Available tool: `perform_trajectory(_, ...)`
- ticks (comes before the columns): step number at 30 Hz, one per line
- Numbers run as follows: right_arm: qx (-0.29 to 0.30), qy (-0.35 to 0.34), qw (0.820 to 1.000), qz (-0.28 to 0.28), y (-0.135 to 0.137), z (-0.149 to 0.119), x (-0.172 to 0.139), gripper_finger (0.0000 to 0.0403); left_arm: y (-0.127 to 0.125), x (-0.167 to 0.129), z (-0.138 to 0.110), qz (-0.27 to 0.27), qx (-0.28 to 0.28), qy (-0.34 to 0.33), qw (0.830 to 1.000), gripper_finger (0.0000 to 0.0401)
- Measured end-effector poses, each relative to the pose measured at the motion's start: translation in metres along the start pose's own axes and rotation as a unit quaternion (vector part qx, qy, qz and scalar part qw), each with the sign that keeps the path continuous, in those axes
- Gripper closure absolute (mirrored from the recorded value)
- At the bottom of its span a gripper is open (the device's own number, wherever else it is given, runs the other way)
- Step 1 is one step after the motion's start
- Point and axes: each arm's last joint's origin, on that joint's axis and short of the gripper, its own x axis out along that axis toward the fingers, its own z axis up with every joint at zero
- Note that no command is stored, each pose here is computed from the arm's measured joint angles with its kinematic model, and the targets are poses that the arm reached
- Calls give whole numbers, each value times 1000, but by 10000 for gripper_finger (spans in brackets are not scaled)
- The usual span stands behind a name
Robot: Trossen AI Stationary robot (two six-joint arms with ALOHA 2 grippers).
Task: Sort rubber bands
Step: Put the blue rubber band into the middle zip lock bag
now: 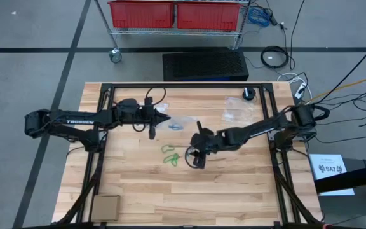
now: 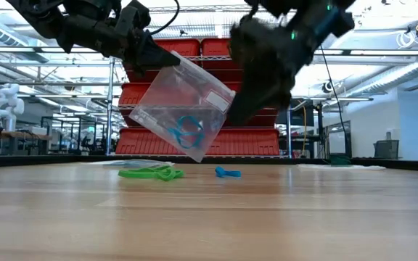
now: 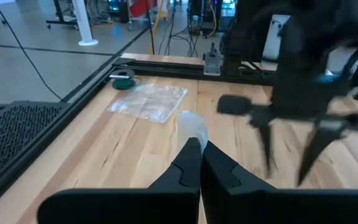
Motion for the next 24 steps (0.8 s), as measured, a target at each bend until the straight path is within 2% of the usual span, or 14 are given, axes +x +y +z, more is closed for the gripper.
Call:
perform_trajectory(3,-6,16,999,-31,-4,-10,20,217,0,0,0,0,0,-1,1000,401)
perform_trajectory(5,-13,15,999,-30,-3,-13,30,205,0,0,0,0,0,1,1000,401)
perform_trajectory(10,-18,22,999,-37,-7,-20,49,209,0,0,-1,0,-1,4,1000,401)
perform_trajectory(13,-8,24,999,-48,-10,-21,54,246,0,0,-1,0,-1,5,1000,401)
perform_trajectory(19,-8,22,998,-60,-11,-21,54,383,0,0,-1,0,-1,6,1000,401)
perform_trajectory(24,-27,34,998,-54,-7,-10,39,395,0,0,-1,0,-1,7,1000,401)
